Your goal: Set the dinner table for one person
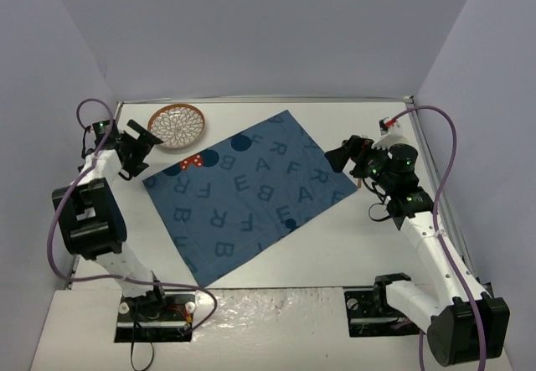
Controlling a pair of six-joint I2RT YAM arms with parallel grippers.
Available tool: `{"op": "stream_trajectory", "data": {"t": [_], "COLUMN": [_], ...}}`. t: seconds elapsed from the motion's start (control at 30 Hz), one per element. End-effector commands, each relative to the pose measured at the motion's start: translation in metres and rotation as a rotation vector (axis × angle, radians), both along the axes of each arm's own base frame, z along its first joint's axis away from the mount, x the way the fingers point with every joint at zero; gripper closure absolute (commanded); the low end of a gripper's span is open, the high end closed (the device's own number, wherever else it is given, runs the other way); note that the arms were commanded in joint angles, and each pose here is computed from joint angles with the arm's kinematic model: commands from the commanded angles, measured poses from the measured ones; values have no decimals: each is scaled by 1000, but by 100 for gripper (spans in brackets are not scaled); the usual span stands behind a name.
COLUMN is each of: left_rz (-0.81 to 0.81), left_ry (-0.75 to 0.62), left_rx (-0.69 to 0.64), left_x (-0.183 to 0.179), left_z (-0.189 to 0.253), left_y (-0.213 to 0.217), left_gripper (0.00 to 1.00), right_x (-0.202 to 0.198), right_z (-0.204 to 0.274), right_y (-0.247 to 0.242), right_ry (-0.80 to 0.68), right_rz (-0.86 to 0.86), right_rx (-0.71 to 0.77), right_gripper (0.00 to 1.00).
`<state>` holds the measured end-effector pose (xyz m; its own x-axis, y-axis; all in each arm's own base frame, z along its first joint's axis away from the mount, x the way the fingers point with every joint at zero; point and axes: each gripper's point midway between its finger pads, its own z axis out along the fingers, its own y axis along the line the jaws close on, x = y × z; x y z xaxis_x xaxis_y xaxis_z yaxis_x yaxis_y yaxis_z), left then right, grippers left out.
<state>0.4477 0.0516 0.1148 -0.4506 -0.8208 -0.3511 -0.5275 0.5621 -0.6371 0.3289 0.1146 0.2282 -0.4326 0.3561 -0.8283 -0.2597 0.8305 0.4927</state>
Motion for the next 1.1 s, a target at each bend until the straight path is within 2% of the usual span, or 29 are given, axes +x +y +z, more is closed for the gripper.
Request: {"op": "stream_trajectory", "data": {"t": [0.0, 0.23, 0.5, 0.73, 0.83, 0.97, 1.07], "left_rz": [-38, -11, 13, -15, -16, -19, -16], "left_ry": [-230, -223, -180, -104, -58, -40, -62], "left_rx": [-55, -91, -130, -97, -83, -92, -94], "left_x": [59, 93, 113, 114, 111, 112, 113], "left_z": [32, 2, -23, -39, -48, -56, -50], "left_y": [7, 18, 21, 9, 8, 5, 5], "left_gripper": [3, 6, 20, 41, 44, 61, 77], "right_x": [-6, -13, -17, -15, -16, -17, -17], "right_z": [19, 22, 20, 23, 22, 22, 23], "right_y": [10, 9, 7, 6, 6, 6, 5], "right_ry": [-88, -98, -94, -98, -94, -97, -99], "right_rz": [65, 66, 54, 45, 44, 44, 40], "right_rx": [7, -5, -9, -5, -1, -4, -4], "right_gripper": [0, 0, 0, 0, 0, 0, 0]}}
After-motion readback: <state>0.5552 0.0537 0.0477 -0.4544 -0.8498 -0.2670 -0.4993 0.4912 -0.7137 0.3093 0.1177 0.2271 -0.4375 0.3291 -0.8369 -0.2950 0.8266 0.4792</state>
